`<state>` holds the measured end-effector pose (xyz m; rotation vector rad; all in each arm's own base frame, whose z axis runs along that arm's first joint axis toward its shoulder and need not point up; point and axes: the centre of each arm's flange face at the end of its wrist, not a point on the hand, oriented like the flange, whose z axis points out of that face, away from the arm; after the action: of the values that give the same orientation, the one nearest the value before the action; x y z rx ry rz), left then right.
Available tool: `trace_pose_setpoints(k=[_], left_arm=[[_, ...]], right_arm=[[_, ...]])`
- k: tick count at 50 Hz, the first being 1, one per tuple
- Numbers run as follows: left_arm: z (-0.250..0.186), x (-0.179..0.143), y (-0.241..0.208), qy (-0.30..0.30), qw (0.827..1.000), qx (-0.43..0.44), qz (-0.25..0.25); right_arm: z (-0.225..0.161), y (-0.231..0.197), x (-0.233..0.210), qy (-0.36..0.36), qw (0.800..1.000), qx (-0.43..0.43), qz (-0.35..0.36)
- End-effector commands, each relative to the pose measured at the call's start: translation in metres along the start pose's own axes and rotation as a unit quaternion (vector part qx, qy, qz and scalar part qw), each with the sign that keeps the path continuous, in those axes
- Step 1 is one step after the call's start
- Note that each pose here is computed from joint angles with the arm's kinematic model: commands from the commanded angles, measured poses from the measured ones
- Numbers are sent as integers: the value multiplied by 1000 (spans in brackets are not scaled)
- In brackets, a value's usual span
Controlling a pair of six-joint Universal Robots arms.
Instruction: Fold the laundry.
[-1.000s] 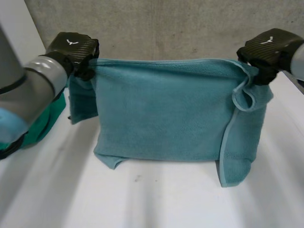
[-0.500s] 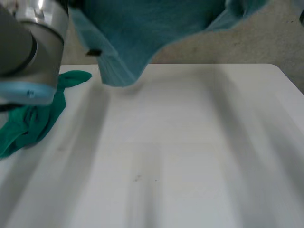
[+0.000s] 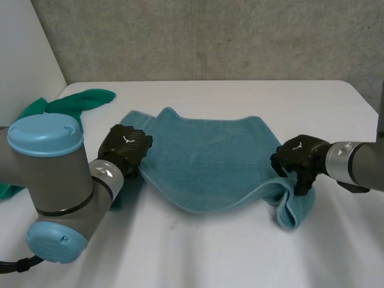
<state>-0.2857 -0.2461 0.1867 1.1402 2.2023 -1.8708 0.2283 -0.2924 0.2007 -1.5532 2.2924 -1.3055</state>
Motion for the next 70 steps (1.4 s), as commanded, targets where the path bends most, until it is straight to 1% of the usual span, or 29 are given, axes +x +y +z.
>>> trace_pose_setpoints(k=[1,6,9,15,19,26,29,33,37,46,49,53,57,64,67,69,70], left_arm=[[0,1,-1,-1,1000,2,0],[-1,1,2,1,1000,-2,-1],[0,0,3,-2,1000,-6,-10],[4,-9,5,-12,999,-8,-41],[6,-14,8,-18,998,-12,-62],[6,-16,8,-21,998,-13,-65],[7,-16,9,-21,998,-14,-65],[7,-16,10,-20,998,-14,-65],[8,-15,11,-19,998,-17,-65],[7,-15,14,-17,997,-26,-74],[5,-14,18,-14,996,-38,-79],[1,-13,29,-10,994,-64,-90],[-4,-10,41,-5,991,-86,-98],[-13,-5,54,-4,990,-107,-97],[-15,-6,59,-17,988,-117,-96],[-15,-8,61,-28,988,-119,-95],[-14,-12,64,-43,987,-121,-93]], right_arm=[[6,6,2,57,992,63,96],[-14,18,6,94,980,83,153],[-25,27,4,110,970,94,195],[-46,47,-10,124,946,94,284],[-54,59,-25,123,935,80,323],[-58,82,-35,143,922,72,353],[-57,88,-36,143,920,66,360],[-55,89,-39,132,920,69,362],[-44,95,-43,115,921,61,367],[-18,106,-35,118,924,69,358],[-14,106,-25,128,923,75,354],[-19,93,-9,153,927,99,328],[-41,66,11,190,928,155,282],[-54,49,21,208,926,186,256],[-56,45,26,217,925,191,246],[-55,45,29,221,929,187,233],[-56,45,29,223,930,185,228]])
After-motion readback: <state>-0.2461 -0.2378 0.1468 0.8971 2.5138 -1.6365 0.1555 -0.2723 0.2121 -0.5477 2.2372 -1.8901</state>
